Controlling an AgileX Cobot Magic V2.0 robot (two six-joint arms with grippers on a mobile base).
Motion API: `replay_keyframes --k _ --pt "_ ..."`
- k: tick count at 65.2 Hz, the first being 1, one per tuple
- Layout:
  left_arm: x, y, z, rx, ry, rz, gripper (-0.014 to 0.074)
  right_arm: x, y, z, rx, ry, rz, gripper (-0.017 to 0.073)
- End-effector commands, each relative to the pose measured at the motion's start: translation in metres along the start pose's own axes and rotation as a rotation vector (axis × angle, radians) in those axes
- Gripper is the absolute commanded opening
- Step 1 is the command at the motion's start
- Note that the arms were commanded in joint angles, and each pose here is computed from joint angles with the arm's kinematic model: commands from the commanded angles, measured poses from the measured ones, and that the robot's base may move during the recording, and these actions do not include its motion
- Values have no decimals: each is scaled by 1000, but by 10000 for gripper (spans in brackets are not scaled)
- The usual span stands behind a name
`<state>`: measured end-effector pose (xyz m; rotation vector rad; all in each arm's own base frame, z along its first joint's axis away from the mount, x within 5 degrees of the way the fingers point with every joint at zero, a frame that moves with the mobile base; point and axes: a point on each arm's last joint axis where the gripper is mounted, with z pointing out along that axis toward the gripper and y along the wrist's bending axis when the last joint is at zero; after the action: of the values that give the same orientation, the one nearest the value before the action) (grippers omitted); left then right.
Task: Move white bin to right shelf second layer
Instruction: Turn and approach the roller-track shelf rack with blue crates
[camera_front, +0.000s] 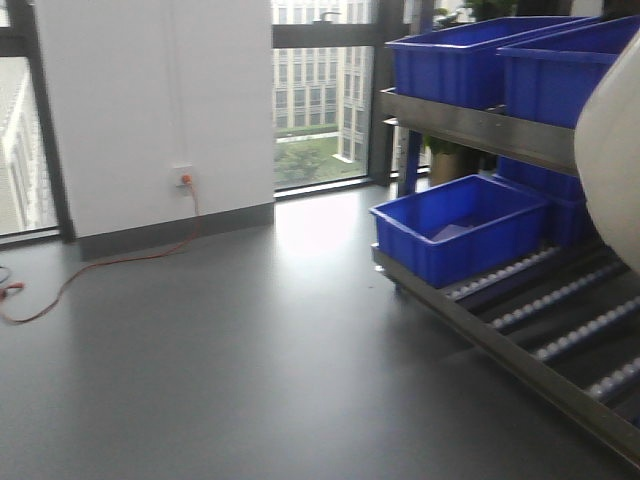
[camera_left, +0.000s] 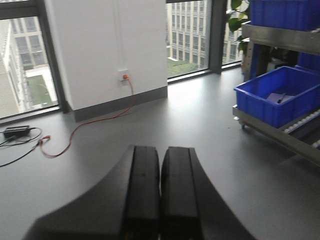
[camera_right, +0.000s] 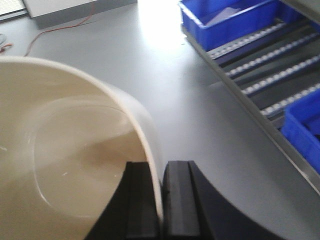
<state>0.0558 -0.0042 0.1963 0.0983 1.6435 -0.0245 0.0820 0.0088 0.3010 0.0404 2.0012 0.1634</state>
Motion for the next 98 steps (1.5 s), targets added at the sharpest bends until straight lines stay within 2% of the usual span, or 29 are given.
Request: replay_keyframes --k 1,98 --pt "4 0 1 3 -65 -5 85 -18 2 -5 -14 -124 0 48" --pt "4 0 1 3 -65 -5 85 -18 2 -5 -14 -124 0 48"
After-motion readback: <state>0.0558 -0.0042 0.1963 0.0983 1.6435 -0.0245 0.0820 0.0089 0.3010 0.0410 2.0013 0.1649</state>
